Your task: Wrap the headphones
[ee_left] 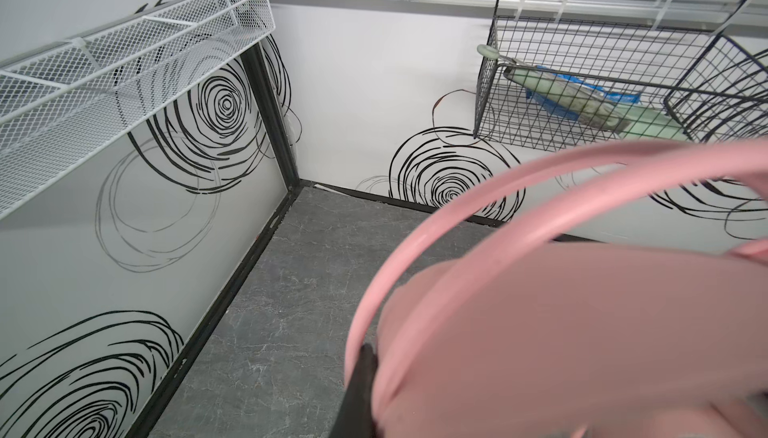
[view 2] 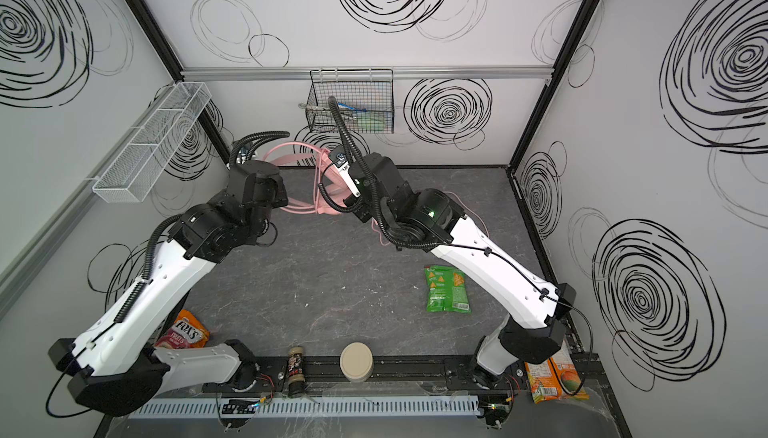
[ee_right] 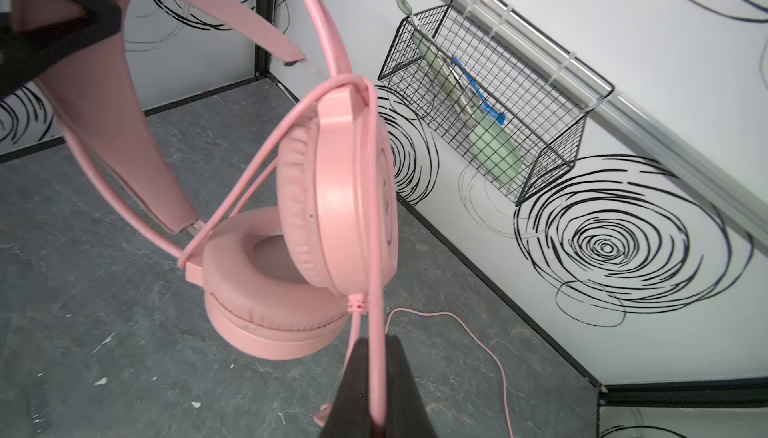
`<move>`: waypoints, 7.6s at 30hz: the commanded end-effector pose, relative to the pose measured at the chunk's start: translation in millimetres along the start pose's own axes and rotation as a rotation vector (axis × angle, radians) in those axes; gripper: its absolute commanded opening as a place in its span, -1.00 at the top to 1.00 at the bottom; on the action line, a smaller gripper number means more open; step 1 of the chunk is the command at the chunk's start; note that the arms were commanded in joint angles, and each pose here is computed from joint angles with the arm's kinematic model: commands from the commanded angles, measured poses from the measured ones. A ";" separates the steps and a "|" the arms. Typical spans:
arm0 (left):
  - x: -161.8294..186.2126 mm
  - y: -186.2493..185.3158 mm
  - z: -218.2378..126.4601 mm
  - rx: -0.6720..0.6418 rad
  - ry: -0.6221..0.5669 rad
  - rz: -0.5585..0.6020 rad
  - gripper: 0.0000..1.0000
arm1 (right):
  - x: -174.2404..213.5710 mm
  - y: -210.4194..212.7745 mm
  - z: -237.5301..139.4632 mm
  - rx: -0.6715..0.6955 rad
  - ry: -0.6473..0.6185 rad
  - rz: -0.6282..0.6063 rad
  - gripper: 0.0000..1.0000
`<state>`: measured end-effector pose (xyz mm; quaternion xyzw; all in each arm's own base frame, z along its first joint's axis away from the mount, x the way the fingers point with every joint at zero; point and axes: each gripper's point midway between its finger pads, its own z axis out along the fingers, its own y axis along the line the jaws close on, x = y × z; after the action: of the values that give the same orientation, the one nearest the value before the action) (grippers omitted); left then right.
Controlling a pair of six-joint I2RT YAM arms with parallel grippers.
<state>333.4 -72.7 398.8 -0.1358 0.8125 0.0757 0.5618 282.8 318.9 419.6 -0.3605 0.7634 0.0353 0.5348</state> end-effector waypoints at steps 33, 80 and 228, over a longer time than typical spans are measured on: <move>-71.0 14.5 -0.8 -0.072 -0.228 -0.270 1.00 | 39.2 -4.8 4.4 0.144 0.184 -0.141 0.83; -99.2 -22.0 -40.1 0.309 -0.097 -0.469 1.00 | 75.1 -45.5 23.0 -0.437 -0.560 0.456 -0.55; 43.7 -14.2 48.8 0.245 0.153 -0.395 1.00 | -115.6 110.7 -62.0 -0.772 -0.622 0.101 1.00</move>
<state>356.4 -79.2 304.0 -0.1983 0.8562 -0.0899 0.4686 194.9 441.1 498.9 -0.4681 0.5229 0.4380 0.5617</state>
